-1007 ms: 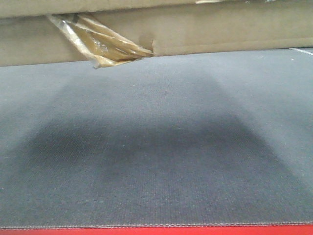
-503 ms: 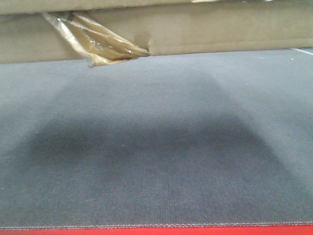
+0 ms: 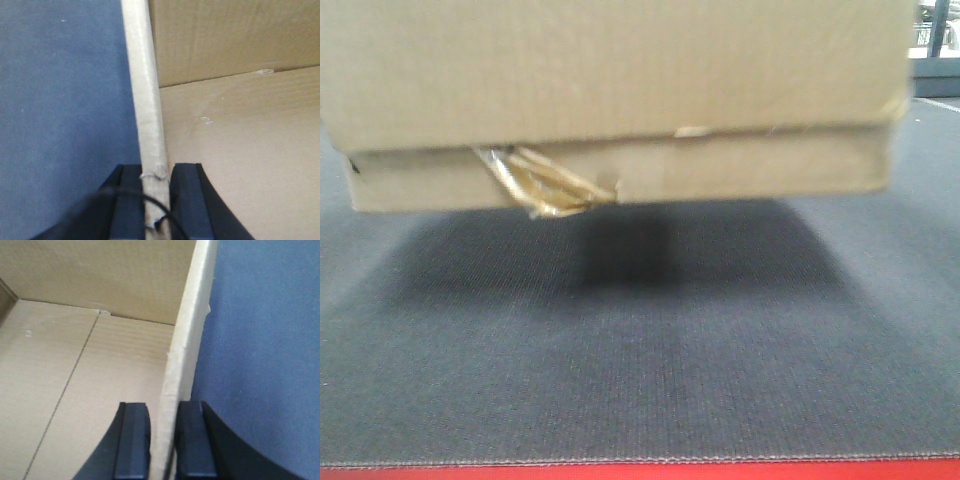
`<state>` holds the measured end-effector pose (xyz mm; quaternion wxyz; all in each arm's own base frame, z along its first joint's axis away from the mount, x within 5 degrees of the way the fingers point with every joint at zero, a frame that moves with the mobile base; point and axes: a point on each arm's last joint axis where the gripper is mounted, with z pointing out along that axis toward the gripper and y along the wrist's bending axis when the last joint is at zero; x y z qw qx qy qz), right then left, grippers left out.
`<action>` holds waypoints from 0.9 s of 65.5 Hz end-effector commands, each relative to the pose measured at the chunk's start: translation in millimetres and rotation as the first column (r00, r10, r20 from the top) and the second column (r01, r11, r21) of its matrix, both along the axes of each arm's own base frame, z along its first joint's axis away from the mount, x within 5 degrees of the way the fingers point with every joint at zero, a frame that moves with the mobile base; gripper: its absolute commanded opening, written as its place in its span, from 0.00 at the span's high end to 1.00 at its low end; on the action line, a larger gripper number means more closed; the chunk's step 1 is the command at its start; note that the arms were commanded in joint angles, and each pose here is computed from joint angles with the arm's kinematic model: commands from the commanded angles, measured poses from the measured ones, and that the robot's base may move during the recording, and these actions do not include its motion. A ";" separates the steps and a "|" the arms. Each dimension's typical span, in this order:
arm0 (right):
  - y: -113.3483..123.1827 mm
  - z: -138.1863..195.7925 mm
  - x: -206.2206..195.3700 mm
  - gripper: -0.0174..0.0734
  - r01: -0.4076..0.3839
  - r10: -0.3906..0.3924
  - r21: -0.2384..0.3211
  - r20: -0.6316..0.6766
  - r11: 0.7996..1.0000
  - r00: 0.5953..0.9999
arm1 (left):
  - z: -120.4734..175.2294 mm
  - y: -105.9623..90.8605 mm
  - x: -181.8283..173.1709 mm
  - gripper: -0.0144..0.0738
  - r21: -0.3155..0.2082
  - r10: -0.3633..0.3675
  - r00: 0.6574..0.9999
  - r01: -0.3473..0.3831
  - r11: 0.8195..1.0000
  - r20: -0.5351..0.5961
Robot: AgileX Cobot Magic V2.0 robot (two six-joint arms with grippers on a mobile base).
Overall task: Grab carton from right shelf to conveyor
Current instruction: 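Lower the carton with both grippers onto the conveyor belt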
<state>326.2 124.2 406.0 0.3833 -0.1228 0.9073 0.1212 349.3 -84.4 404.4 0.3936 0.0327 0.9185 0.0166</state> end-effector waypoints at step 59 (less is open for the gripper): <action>-42.9 39.5 -18.5 0.58 0.108 -0.096 -0.057 0.175 0.993 0.980 | 56.2 31.0 -44.6 0.48 0.067 -0.022 0.976 0.007 0.998 0.218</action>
